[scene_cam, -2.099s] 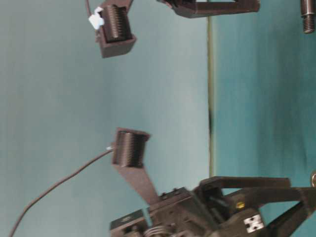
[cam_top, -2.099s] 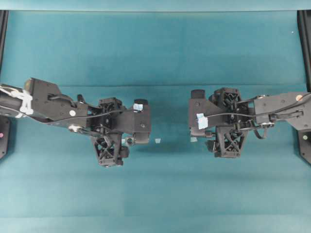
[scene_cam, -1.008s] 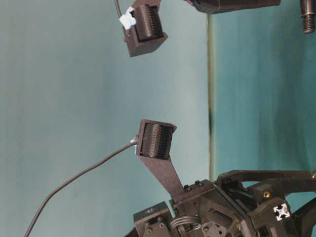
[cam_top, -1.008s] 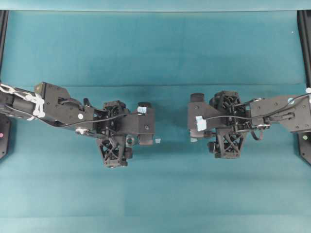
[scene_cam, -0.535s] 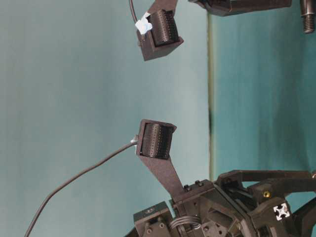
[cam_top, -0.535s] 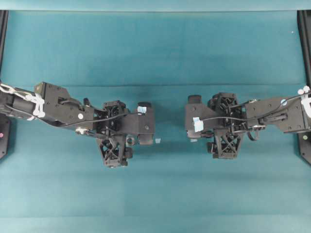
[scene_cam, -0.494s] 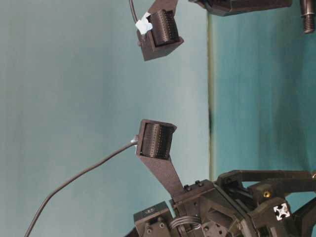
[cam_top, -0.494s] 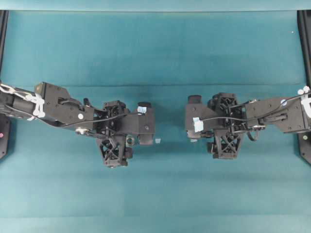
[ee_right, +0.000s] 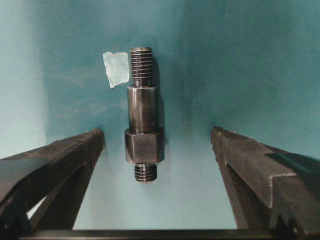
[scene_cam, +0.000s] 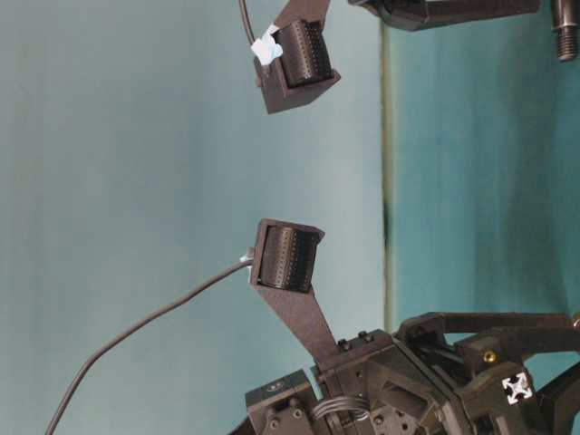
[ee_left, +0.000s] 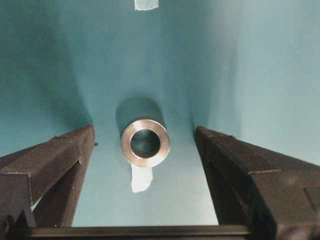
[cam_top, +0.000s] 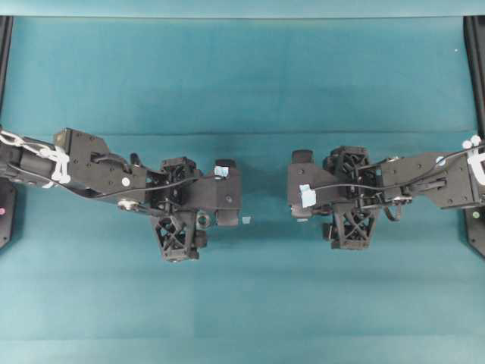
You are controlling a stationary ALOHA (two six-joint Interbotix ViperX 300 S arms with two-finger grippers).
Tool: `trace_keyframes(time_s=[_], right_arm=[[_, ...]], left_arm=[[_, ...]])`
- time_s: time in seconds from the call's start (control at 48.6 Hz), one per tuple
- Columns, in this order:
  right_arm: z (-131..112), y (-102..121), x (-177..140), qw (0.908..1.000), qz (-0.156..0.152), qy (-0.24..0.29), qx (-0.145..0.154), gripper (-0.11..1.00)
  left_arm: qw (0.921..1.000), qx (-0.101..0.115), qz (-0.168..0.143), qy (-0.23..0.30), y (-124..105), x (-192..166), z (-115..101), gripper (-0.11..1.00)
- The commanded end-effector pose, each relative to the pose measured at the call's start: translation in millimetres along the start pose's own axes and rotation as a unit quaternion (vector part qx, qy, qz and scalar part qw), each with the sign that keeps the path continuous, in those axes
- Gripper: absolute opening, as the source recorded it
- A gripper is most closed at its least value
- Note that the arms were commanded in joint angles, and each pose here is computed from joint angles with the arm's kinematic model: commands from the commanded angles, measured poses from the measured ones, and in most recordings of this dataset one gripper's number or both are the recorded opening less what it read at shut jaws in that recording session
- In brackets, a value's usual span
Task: Insert the washer onto the shaft with both hands.
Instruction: 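Lower both open grippers down around the washer and the shaft, then close left gripper on the washer and right gripper on the shaft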
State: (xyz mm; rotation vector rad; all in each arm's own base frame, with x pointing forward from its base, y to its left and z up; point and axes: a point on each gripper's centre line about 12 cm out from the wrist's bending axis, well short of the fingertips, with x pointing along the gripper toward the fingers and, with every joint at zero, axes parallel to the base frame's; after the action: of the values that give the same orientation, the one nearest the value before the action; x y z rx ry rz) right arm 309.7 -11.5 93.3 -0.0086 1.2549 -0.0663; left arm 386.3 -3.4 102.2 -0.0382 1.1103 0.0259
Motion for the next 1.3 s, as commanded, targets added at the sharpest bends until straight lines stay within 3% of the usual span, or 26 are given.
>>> trace_keyframes(time_s=[0.0,0.165,0.35,0.535,0.823,1.276], right_arm=[[3.0,-1.4,0.0,1.0000,-0.001,-0.004,0.004,0.81],[2.6,-1.4,0.0,1.0000,-0.001,-0.002,0.005,0.69],[2.8,-1.8,0.2,1.0000,-0.001,-0.001,0.004,0.41],[2.0,-3.7,1.2,1.0000,-0.002,0.002,0.007,0.14],[0.9,-9.5,2.0,0.9999,-0.005,0.004,0.012,0.00],[0.6,-4.6,1.8,1.0000,-0.002,0.006,0.007,0.00]], left_arm=[[1.0000,-0.001,0.000,-0.006,-0.1,-1.5,3.0,0.84],[1.0000,-0.001,-0.001,-0.008,-0.7,-2.2,3.8,0.71],[0.9999,0.001,-0.002,-0.017,-1.5,-2.5,5.2,0.38],[0.9999,0.003,-0.003,-0.016,-3.1,-2.3,2.2,0.37],[0.9999,0.005,-0.002,-0.012,-2.9,-2.7,-1.4,0.37],[0.9999,0.006,-0.002,-0.013,-2.9,-3.2,-1.1,0.37]])
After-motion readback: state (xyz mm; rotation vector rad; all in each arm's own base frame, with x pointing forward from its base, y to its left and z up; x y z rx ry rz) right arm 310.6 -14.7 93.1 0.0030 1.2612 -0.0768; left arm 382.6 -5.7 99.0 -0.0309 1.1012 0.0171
